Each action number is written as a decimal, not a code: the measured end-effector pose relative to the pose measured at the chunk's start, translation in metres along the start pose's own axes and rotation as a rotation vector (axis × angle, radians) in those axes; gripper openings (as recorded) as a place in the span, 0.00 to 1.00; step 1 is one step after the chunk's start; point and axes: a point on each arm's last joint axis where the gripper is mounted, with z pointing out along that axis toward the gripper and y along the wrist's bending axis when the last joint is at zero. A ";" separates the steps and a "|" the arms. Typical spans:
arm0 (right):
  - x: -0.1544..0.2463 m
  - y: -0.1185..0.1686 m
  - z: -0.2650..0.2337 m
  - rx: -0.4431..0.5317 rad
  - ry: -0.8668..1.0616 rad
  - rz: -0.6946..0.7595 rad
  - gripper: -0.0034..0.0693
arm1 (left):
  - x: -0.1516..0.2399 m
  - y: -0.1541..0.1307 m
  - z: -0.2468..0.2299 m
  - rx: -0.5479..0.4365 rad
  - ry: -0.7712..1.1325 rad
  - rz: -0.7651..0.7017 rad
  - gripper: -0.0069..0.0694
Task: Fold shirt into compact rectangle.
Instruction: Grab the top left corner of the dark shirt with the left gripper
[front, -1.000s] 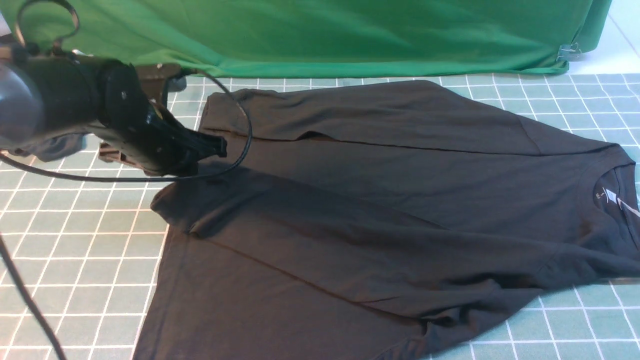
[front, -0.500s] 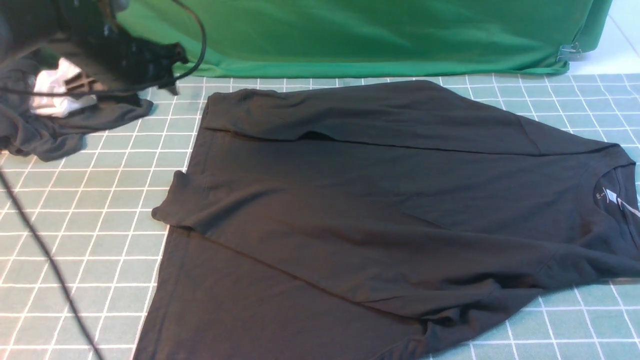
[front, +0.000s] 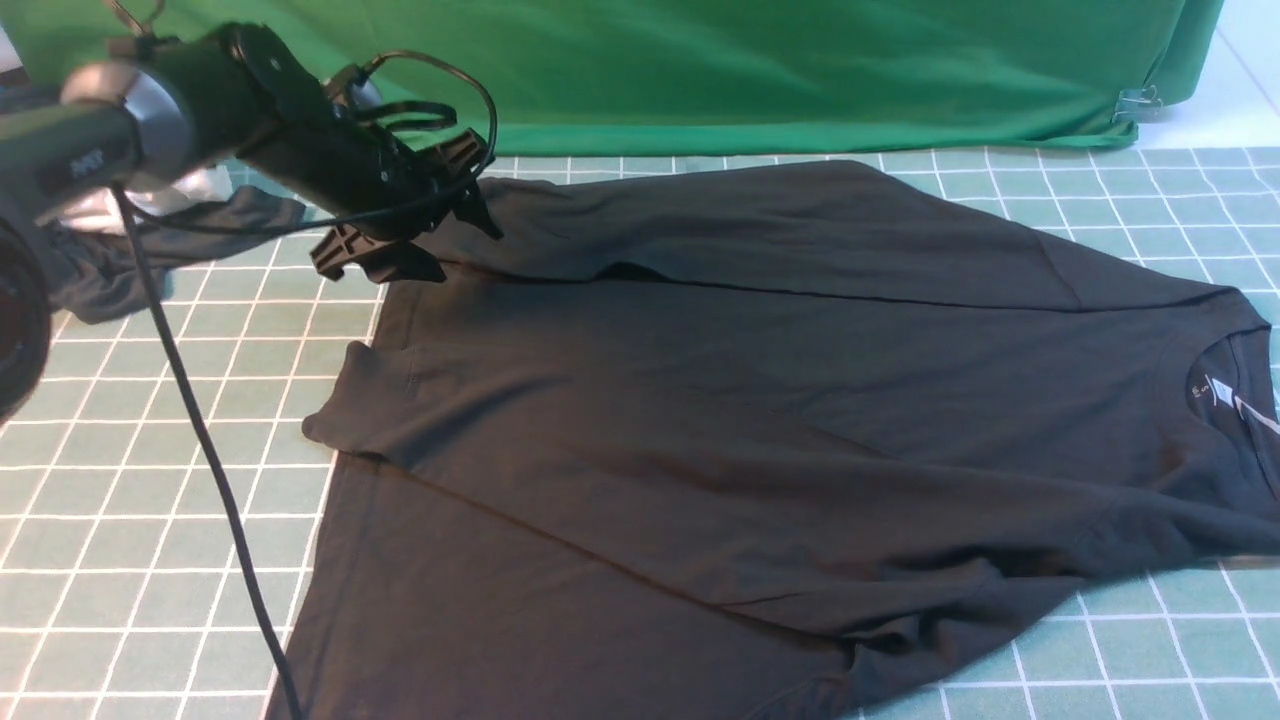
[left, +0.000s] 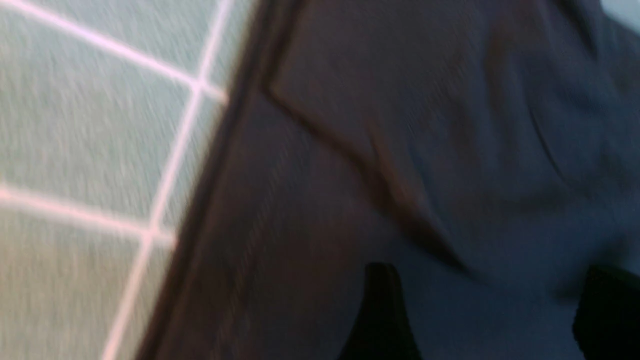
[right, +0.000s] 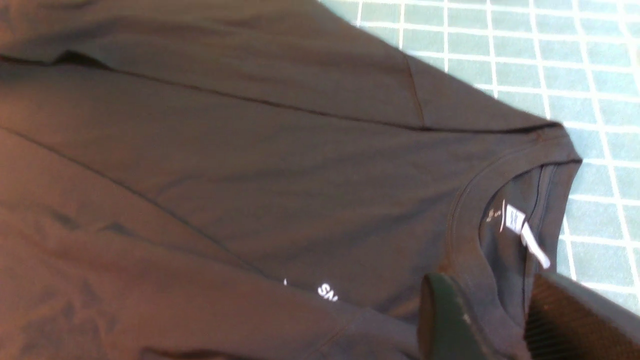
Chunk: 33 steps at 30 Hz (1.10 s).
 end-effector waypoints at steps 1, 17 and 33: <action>0.000 0.000 0.000 0.000 -0.001 0.000 0.37 | -0.001 0.001 0.003 0.002 -0.015 -0.007 0.67; 0.000 0.000 0.000 0.000 -0.002 0.001 0.37 | -0.007 0.011 0.028 0.031 -0.104 -0.079 0.60; -0.001 0.000 0.000 0.001 -0.009 0.003 0.37 | -0.013 0.018 0.043 0.039 -0.183 -0.061 0.19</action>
